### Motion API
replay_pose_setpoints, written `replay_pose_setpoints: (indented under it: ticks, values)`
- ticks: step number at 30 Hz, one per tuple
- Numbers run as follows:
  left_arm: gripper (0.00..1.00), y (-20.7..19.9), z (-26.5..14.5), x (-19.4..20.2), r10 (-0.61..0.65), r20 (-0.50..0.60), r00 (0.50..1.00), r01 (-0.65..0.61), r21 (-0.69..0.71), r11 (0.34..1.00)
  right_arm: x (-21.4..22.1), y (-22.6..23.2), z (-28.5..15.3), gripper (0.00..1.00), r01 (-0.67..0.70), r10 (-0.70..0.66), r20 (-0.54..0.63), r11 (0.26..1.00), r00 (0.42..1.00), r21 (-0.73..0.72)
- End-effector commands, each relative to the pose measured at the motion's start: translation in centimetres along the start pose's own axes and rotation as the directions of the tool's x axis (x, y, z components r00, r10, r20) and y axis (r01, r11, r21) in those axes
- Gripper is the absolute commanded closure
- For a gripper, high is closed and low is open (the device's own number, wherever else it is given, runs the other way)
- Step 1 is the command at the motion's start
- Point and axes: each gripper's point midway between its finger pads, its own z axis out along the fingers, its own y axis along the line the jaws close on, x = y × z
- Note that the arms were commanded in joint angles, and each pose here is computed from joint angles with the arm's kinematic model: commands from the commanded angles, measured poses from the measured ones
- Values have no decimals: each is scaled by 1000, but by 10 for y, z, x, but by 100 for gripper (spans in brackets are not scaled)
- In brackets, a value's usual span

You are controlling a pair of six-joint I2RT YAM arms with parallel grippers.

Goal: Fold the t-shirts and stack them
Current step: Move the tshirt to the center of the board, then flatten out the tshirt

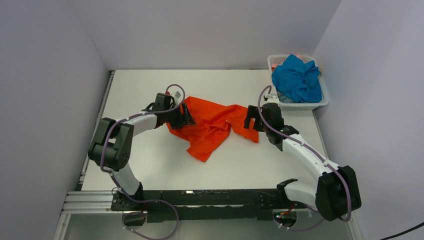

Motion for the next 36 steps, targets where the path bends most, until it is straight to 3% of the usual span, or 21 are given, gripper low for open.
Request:
replay_pose_setpoints:
  ticks: [1,3,5,7,8,14,19,21,24,26,28,29,33,36]
  values:
    - [35,-14,9,-16,53,17,998,-53,20,998,-11,6,6,0,-13,13,46,1000,999,-18]
    - [45,-17,11,-15,54,12,998,-54,40,998,-9,5,9,0,-14,14,43,1000,999,-13]
    - [61,-19,12,-15,59,13,998,-60,49,997,-7,4,11,0,-13,13,35,1000,999,-5]
    - [90,-21,10,-17,73,20,997,-74,49,996,-4,1,14,0,-12,11,25,1000,1000,10]
    - [100,-21,8,-18,78,26,997,-79,45,996,-2,-1,16,0,-8,7,15,1000,1000,26]
    - [100,-29,-14,-24,123,107,987,-128,41,991,1,-9,33,1,-14,17,-28,996,999,87]
    - [100,-34,-25,-25,143,145,979,-151,50,987,8,10,60,14,-34,33,-98,999,995,-11]
    - [100,-36,-27,-30,154,167,974,-164,50,985,8,9,73,21,-40,40,-104,999,994,3]
    - [100,-38,-30,-38,171,184,968,-180,34,983,13,10,85,43,-26,25,-134,1000,991,-8]
    - [100,-39,-35,-43,180,195,964,-187,17,982,8,14,87,62,-15,11,-123,999,992,-32]
    - [100,-48,-44,-53,194,238,952,-205,20,979,-4,18,82,94,-1,-3,-99,999,995,-45]
    - [100,-54,-51,-60,200,265,943,-214,23,977,-12,20,78,100,2,-6,-83,999,997,-47]
    - [100,-85,-96,-89,235,405,883,-266,20,964,-60,35,41,100,26,-24,25,995,999,-99]
    - [100,-103,-144,-109,257,536,804,-289,-25,957,-95,48,2,100,44,-28,102,987,994,-155]
